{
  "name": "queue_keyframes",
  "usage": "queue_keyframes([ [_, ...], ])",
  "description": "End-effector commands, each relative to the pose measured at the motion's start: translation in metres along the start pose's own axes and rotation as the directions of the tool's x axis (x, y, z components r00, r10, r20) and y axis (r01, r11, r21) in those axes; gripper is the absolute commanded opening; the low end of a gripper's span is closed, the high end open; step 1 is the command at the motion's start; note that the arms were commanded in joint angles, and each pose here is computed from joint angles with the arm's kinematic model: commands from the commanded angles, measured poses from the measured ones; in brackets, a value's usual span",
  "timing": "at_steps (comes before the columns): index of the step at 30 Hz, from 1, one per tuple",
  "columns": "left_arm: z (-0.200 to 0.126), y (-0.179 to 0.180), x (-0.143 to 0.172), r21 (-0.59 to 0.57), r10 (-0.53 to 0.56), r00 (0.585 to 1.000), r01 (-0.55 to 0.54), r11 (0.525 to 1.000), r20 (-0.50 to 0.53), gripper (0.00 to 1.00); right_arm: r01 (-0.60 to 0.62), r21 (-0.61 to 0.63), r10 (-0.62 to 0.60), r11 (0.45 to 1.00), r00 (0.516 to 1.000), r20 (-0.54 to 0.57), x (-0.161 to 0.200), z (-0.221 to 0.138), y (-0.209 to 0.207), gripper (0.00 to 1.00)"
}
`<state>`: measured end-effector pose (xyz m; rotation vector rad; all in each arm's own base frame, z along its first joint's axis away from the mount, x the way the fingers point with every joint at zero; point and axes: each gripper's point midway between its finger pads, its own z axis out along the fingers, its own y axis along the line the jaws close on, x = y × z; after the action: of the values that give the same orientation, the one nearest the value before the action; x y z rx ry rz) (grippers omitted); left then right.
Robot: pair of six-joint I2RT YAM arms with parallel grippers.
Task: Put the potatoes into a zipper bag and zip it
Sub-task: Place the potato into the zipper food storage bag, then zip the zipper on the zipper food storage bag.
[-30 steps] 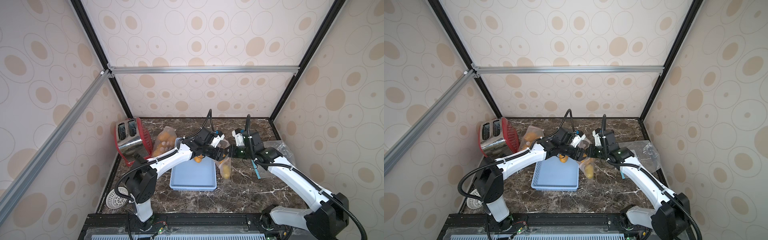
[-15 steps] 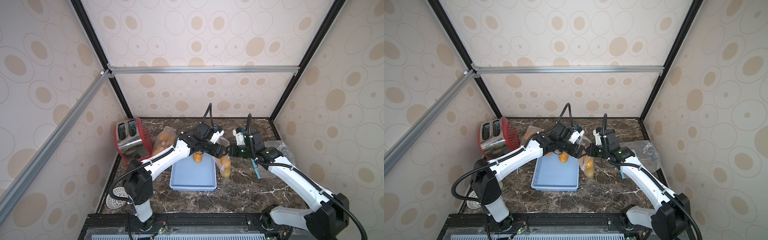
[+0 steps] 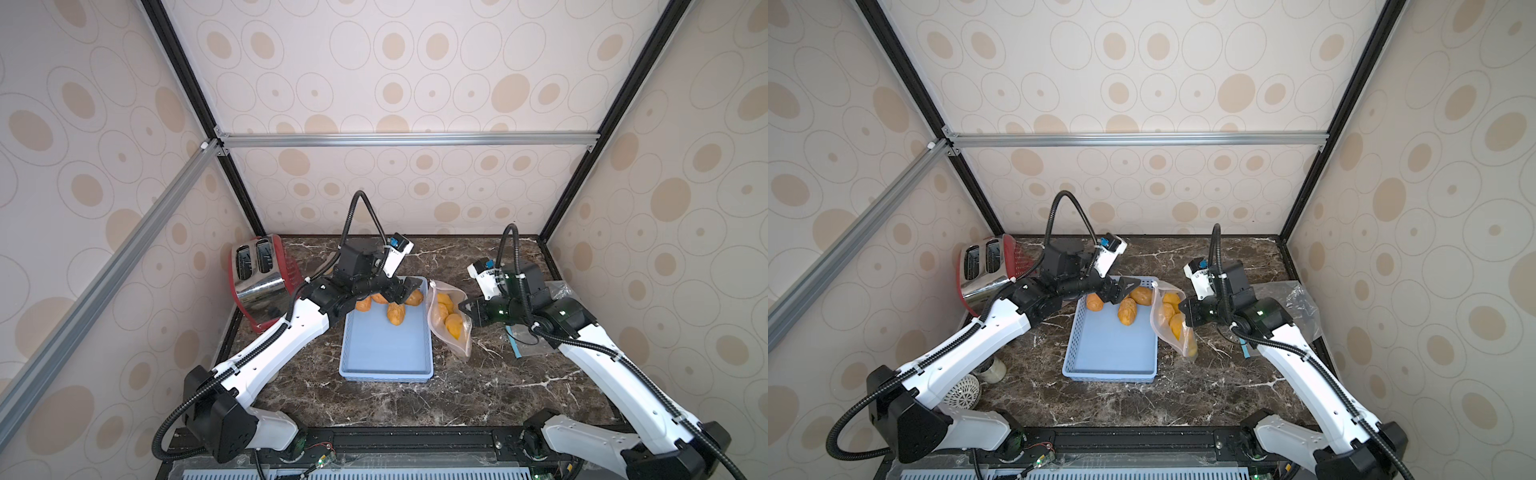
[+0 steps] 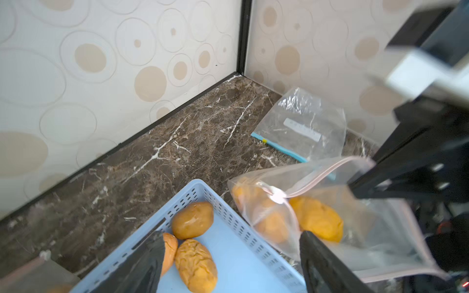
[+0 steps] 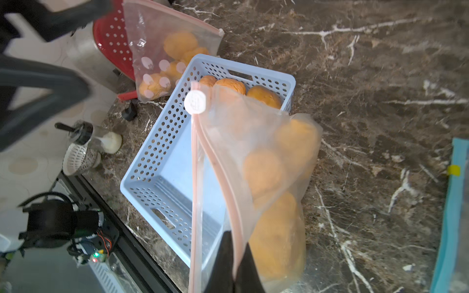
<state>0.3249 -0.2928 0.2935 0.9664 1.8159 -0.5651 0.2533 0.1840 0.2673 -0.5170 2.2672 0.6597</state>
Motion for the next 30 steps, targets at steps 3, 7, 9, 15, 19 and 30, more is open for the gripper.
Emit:
queue_keyframes([
  [3,-0.014,-0.021,-0.039,0.047,0.359,0.914,-0.373,0.927,0.19,0.83,0.319,-0.081,-0.304,0.944,0.94,0.156,-0.011,-0.036,0.034,0.0],
  [7,-0.034,-0.022,-0.046,0.012,0.403,0.894,-0.413,0.911,0.197,0.83,0.424,-0.137,-0.372,0.895,0.88,0.296,-0.039,-0.059,0.062,0.0],
  [9,-0.048,-0.02,-0.046,-0.026,0.42,0.89,-0.422,0.906,0.18,0.82,0.466,-0.208,-0.381,0.86,0.858,0.345,-0.056,-0.067,0.082,0.0],
  [15,-0.09,-0.025,-0.033,-0.077,0.479,0.866,-0.473,0.878,0.144,0.83,0.53,-0.426,-0.38,0.733,0.839,0.391,-0.084,-0.058,0.126,0.0],
  [19,-0.106,-0.024,-0.006,-0.092,0.517,0.854,-0.511,0.855,0.058,0.83,0.544,-0.527,-0.402,0.653,0.839,0.367,-0.081,-0.035,0.141,0.0],
  [30,-0.13,-0.06,0.073,0.011,0.623,0.78,-0.624,0.781,0.054,0.79,0.525,-0.722,-0.48,0.45,0.824,0.3,-0.013,0.016,0.142,0.0],
])
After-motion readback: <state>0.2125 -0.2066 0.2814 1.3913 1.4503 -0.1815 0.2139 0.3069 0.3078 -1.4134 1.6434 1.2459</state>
